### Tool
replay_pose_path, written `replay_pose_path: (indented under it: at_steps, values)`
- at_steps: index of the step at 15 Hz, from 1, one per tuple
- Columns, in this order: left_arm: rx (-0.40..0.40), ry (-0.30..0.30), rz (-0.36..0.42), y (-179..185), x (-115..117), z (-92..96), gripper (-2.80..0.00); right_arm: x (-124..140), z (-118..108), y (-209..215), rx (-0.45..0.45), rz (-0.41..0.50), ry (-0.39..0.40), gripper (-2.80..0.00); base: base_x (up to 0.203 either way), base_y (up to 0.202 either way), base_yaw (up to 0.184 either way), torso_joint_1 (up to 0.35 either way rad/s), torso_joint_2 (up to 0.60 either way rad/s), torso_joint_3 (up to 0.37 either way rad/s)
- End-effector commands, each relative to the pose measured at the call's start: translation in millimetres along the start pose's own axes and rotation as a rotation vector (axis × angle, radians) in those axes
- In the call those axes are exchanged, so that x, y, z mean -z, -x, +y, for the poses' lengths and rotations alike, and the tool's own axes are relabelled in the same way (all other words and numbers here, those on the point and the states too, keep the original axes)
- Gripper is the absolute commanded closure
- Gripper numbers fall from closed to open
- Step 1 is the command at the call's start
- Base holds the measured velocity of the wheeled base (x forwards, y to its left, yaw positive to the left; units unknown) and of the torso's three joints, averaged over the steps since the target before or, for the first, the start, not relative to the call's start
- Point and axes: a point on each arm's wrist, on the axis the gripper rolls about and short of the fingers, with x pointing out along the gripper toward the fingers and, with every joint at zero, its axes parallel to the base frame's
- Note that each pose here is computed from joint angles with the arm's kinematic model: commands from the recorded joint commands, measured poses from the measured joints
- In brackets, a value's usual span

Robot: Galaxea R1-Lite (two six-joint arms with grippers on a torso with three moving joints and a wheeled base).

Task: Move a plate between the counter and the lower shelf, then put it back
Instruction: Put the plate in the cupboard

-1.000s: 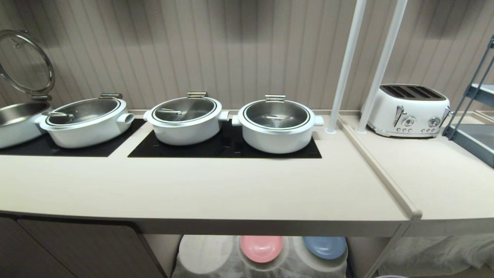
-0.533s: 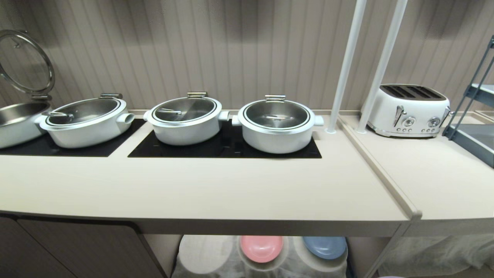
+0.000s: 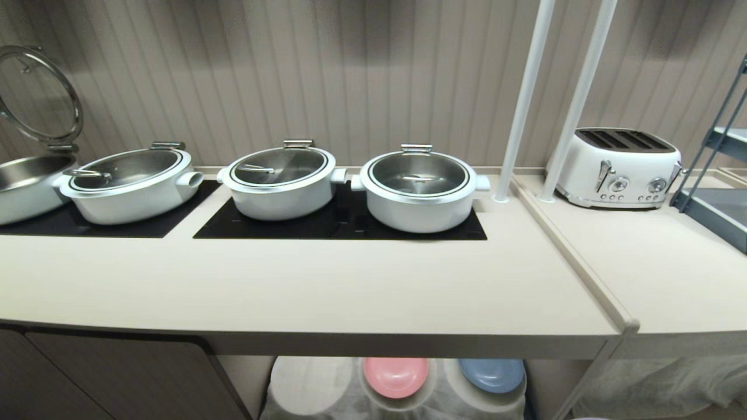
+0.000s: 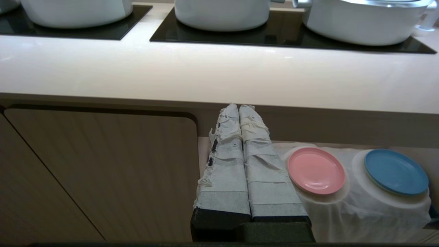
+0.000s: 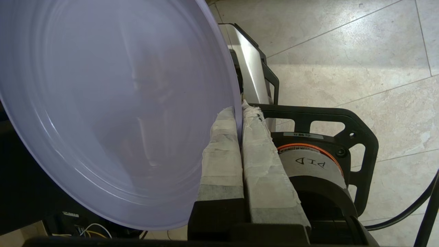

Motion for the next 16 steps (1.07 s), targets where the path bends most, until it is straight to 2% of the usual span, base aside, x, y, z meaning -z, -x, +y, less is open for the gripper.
replay_pose_path:
  at_steps: [1, 4, 16]
  values:
    - [-0.001, 0.001, 0.0, -0.1, 0.0, 0.0, 0.0, 0.1, 0.0, -0.3, 0.001, 0.006, -0.002, 0.0, 0.0, 0.0, 0.0, 0.0, 0.0, 0.0]
    - [0.0, 0.001, 0.001, -0.1, 0.0, 0.0, 0.0, -0.2, 0.1, 0.0, 0.0, 0.005, -0.002, 0.0, 0.003, 0.128, 0.0, 0.003, 0.0, 0.004]
    - [-0.001, 0.001, 0.0, -0.1, 0.0, 0.0, 0.0, 0.3, 0.2, -0.3, -0.003, 0.01, 0.003, 0.0, 0.0, 0.197, 0.0, 0.004, 0.0, 0.003]
